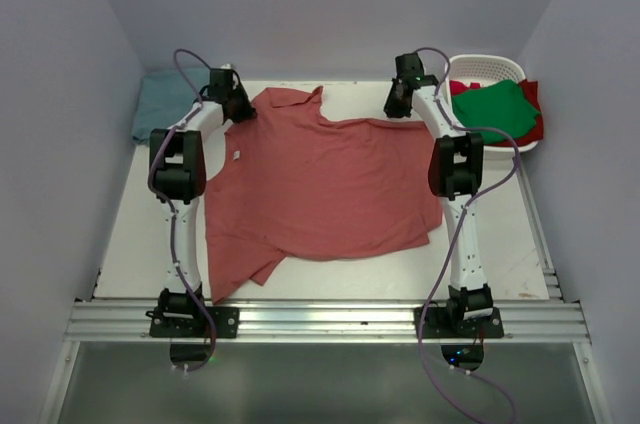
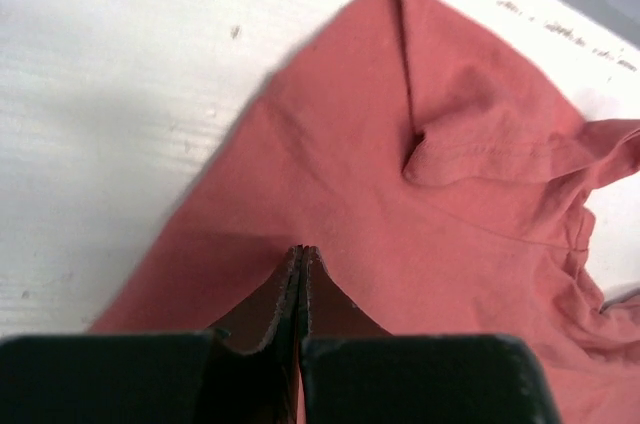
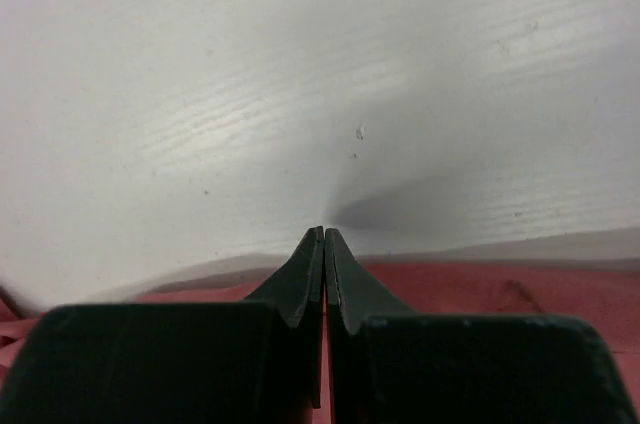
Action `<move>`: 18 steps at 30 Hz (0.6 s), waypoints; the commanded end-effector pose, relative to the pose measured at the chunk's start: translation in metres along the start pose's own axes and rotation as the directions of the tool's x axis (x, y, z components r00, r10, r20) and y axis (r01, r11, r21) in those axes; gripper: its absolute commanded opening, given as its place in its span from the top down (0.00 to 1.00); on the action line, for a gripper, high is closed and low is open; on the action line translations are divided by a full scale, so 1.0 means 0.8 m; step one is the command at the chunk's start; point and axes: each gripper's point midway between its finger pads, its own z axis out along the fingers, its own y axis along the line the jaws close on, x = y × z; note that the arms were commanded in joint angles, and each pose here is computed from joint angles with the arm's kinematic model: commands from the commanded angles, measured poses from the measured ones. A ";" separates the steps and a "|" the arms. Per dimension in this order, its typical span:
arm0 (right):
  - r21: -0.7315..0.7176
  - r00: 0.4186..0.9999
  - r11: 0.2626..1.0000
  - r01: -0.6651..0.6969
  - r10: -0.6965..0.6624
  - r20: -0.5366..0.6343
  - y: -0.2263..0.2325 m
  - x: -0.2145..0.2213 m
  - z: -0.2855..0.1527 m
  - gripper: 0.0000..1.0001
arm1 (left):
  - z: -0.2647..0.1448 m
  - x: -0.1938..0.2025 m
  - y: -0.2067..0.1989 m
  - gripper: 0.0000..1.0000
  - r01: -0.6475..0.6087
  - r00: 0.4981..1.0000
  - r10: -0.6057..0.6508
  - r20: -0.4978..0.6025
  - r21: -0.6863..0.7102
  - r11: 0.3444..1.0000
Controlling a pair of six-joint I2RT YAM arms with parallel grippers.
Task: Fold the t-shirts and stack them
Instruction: Flatten out the tshirt
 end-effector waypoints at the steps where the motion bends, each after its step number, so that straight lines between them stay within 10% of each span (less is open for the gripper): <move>1: -0.112 0.958 0.993 -0.020 0.051 0.283 0.040 -0.099 -0.048 0.99 | -0.054 -0.103 -0.052 1.00 -0.035 0.963 0.000 0.271 0.124 0.992; 10: -0.102 0.865 0.995 0.011 0.042 0.500 0.036 -0.155 -0.145 0.92 | -0.184 -0.204 -0.067 1.00 -0.070 0.861 -0.024 0.508 0.165 0.984; 15: -0.142 0.819 0.988 0.059 0.033 0.572 0.036 -0.131 -0.261 0.98 | -0.234 -0.152 -0.086 1.00 -0.113 0.898 0.008 0.440 0.211 0.971; 18: -0.072 0.899 0.995 0.076 -0.037 0.436 0.018 -0.072 -0.262 1.00 | -0.228 -0.073 -0.081 1.00 -0.104 0.953 0.041 0.300 0.196 0.975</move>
